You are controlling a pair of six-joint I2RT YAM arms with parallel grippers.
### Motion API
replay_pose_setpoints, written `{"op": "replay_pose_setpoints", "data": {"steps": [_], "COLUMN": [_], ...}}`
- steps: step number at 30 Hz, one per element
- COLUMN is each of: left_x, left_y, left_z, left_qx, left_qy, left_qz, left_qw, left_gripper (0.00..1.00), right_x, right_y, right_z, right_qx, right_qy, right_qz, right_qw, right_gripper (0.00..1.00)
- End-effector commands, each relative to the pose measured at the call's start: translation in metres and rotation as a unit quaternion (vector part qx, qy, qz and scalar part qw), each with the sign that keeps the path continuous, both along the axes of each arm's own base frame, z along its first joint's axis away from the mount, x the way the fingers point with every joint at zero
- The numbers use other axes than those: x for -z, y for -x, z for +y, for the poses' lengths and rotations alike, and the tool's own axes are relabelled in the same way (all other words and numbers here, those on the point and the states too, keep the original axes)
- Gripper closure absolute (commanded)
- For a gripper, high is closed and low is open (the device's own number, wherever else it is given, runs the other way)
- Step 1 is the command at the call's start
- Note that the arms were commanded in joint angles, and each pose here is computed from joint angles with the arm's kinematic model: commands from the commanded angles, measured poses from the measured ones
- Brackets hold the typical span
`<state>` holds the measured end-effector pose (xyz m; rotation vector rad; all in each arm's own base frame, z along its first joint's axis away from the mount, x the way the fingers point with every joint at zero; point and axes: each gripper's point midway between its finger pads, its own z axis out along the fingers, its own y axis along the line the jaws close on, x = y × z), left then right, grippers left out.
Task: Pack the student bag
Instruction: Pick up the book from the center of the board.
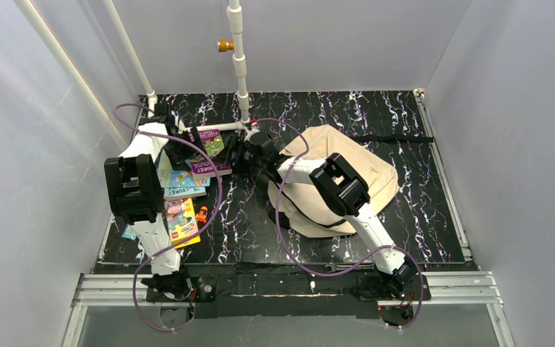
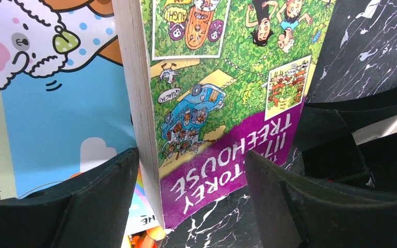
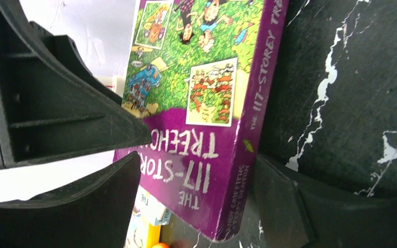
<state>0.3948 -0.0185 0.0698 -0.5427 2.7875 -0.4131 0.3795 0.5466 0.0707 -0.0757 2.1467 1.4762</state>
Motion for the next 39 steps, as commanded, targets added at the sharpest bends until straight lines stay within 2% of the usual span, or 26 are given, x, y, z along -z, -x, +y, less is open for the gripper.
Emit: {"op": "replay_pose_setpoints", "data": {"steps": [1, 3, 5, 8, 11, 14, 16, 20, 21, 25, 28, 30, 32, 34, 36, 39], "left_x": [-0.024, -0.022, -0.019, -0.024, -0.028, -0.048, -0.066, -0.122, -0.133, -0.169, -0.183, -0.191, -0.201, -0.210, -0.220, -0.229], "left_y": [0.003, 0.006, 0.007, 0.004, 0.007, 0.008, 0.017, 0.057, 0.069, 0.117, 0.142, 0.146, 0.145, 0.140, 0.141, 0.146], "left_z": [-0.010, -0.010, -0.008, -0.010, -0.008, -0.009, -0.012, -0.026, -0.030, -0.047, -0.064, -0.079, -0.098, -0.107, -0.118, -0.130], "left_qx": [0.012, 0.012, 0.012, 0.009, 0.003, 0.004, 0.005, -0.021, -0.025, -0.053, -0.076, -0.098, -0.098, -0.104, -0.098, -0.081], "left_qy": [0.019, 0.018, 0.012, 0.015, -0.005, -0.024, -0.031, 0.006, 0.018, 0.074, 0.140, 0.213, 0.297, 0.353, 0.382, 0.365], "left_qz": [-0.019, -0.016, -0.014, -0.023, -0.040, -0.073, -0.095, -0.163, -0.179, -0.229, -0.247, -0.258, -0.281, -0.311, -0.340, -0.375], "left_qw": [1.000, 1.000, 1.000, 1.000, 0.999, 0.997, 0.995, 0.986, 0.983, 0.969, 0.956, 0.937, 0.907, 0.876, 0.854, 0.848], "left_gripper": [0.27, 0.27, 0.27, 0.25, 0.17, 0.07, 0.02, 0.02, 0.02, 0.02, 0.02, 0.02, 0.02, 0.02, 0.02, 0.02], "right_x": [-0.012, -0.015, -0.026, -0.047, -0.062, -0.076, -0.093, -0.123, -0.136, -0.158, -0.178, -0.193, -0.208, -0.216, -0.222, -0.227], "right_y": [-0.001, 0.003, 0.010, 0.021, 0.028, 0.033, 0.039, 0.057, 0.062, 0.076, 0.084, 0.082, 0.081, 0.081, 0.082, 0.086], "right_z": [0.017, 0.018, 0.016, 0.008, -0.008, -0.020, -0.024, -0.036, -0.042, -0.061, -0.077, -0.088, -0.096, -0.099, -0.100, -0.102], "right_qx": [-0.014, -0.018, -0.022, -0.029, -0.028, -0.034, -0.043, -0.058, -0.059, -0.049, -0.032, -0.004, 0.021, 0.038, 0.048, 0.062], "right_qy": [-0.046, -0.069, -0.101, -0.150, -0.178, -0.183, -0.190, -0.206, -0.214, -0.219, -0.239, -0.255, -0.268, -0.268, -0.269, -0.283], "right_qz": [0.004, 0.022, 0.037, 0.069, 0.083, 0.086, 0.081, 0.081, 0.078, 0.077, 0.081, 0.082, 0.078, 0.080, 0.079, 0.089], "right_qw": [0.999, 0.997, 0.994, 0.986, 0.980, 0.979, 0.978, 0.973, 0.972, 0.971, 0.967, 0.963, 0.960, 0.959, 0.959, 0.953], "right_gripper": [0.23, 0.34, 0.36, 0.57, 0.76, 0.91, 0.94, 0.95, 0.99, 0.99, 0.99, 0.99, 0.99, 0.99, 0.99, 0.99]}}
